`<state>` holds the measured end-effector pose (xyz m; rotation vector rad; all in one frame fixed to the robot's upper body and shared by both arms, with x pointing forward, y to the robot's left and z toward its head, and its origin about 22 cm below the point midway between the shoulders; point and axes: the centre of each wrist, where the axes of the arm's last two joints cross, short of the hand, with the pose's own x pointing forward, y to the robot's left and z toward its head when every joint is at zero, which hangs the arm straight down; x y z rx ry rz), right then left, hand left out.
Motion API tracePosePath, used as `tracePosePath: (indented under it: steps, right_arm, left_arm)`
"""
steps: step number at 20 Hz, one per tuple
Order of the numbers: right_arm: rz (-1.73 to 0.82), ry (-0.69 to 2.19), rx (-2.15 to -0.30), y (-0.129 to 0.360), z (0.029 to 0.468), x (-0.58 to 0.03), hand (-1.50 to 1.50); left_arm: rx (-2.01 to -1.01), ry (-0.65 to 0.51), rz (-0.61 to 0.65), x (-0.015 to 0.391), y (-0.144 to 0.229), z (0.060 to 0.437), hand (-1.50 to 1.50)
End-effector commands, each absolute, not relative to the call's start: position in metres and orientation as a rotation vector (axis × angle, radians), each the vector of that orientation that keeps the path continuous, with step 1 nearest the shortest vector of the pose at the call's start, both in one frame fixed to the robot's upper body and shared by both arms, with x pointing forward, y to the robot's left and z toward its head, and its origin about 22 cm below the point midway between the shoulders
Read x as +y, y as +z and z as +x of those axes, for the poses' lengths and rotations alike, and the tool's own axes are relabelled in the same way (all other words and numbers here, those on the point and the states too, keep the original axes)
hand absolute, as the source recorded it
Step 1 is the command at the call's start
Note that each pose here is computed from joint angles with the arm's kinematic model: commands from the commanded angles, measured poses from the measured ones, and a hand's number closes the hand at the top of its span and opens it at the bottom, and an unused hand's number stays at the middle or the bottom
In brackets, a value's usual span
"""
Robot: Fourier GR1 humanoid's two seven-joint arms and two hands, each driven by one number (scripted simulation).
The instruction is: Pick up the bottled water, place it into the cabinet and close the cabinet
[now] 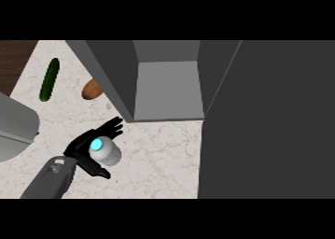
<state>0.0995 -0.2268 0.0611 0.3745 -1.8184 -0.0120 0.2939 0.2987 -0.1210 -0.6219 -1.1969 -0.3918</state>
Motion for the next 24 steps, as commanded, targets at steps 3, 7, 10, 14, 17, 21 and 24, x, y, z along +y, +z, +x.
tracePosePath:
  steps: [3,7,10,14,17,21,24]
  right_arm:
    - [0.370,-0.027,-1.831,0.055,0.102,-0.221,-1.50]
    - [0.394,-0.020,-1.808,0.048,0.105,-0.229,-1.50]
    - [0.392,-0.012,-1.810,0.061,0.102,-0.226,-1.50]
    - [0.407,-0.016,-1.798,0.058,0.099,-0.219,-1.50]
    - [0.392,-0.019,-1.804,0.054,0.105,-0.224,-1.50]
    - [0.401,-0.022,-1.783,0.055,0.098,-0.218,-1.50]
    - [0.379,-0.052,-1.797,0.051,0.105,-0.222,-1.50]
  left_arm:
    - [-1.175,-0.327,-0.887,0.288,-0.136,0.281,-1.50]
    - [-1.140,-0.311,-0.907,0.273,-0.133,0.292,-1.50]
    - [-1.129,-0.294,-0.940,0.271,-0.139,0.285,-1.50]
    - [-1.106,-0.319,-1.005,0.256,-0.135,0.293,-1.50]
    - [-1.091,-0.328,-1.025,0.240,-0.147,0.279,-1.50]
    - [-1.077,-0.380,-1.053,0.267,-0.142,0.276,1.50]
    - [-1.105,-0.368,-1.084,0.246,-0.138,0.287,1.50]
